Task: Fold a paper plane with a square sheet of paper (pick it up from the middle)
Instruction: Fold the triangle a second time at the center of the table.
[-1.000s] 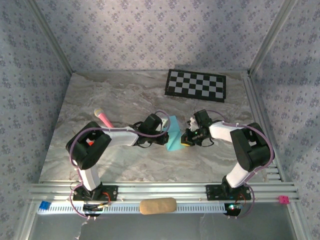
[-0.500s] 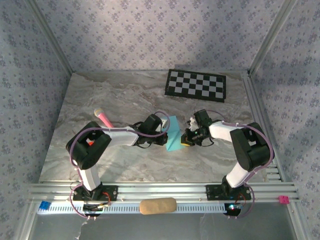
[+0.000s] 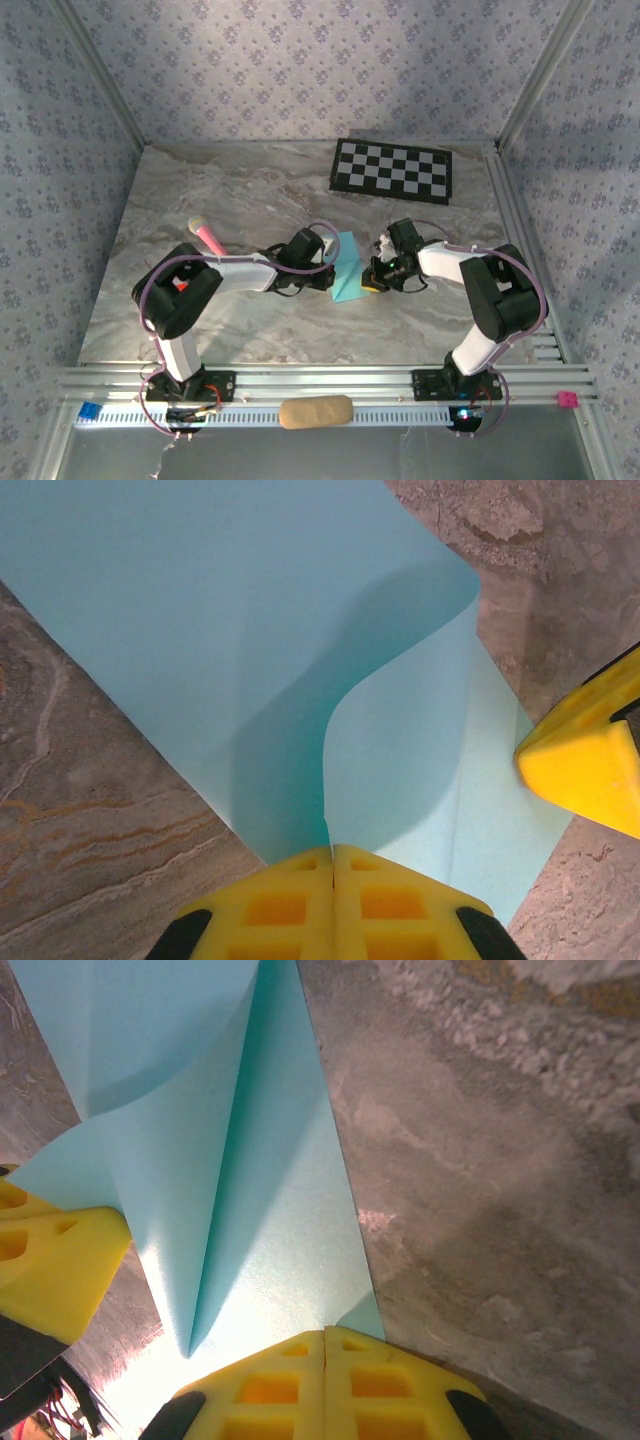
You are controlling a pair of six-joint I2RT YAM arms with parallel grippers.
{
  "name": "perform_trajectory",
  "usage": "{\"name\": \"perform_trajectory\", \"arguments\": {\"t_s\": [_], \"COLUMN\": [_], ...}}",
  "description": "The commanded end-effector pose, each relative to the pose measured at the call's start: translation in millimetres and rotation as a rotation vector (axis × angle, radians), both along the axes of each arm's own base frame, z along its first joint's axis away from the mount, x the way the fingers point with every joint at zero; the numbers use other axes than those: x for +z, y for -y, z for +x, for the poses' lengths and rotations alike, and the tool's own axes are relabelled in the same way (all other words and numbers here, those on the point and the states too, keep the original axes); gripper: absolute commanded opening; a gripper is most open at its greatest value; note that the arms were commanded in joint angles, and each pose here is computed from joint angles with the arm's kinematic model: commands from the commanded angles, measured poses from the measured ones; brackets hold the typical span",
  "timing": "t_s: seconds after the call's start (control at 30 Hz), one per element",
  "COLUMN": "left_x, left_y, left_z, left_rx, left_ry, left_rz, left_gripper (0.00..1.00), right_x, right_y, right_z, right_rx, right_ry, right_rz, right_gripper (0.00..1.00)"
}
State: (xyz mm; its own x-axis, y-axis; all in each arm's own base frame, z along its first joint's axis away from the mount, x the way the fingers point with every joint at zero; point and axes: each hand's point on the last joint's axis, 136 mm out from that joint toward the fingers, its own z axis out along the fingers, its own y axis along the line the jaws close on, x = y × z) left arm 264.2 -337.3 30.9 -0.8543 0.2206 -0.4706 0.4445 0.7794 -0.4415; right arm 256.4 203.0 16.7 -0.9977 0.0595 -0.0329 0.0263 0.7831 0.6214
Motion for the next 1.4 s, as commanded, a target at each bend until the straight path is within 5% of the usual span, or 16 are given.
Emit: {"name": "perform_trajectory", "arguments": {"t_s": [0.0, 1.37], "left_x": [2.0, -15.0], "left_y": [-0.6, -6.4], "left_z": [6.8, 2.1], "left_rx": [0.026, 0.04], "left_ry": [0.009, -0.027], "left_rz": [-0.003, 0.029], "left_gripper": [0.02, 0.01], "right_x": [-23.1, -22.5], "right_y": [15.2, 13.6], "right_z": [-13.9, -12.1], "right_rx": [-0.004, -0.008], "right_ry": [-0.063, -0.062], "right_rz": [-0.11, -0.103], "right_gripper": [0.0, 0.0]}}
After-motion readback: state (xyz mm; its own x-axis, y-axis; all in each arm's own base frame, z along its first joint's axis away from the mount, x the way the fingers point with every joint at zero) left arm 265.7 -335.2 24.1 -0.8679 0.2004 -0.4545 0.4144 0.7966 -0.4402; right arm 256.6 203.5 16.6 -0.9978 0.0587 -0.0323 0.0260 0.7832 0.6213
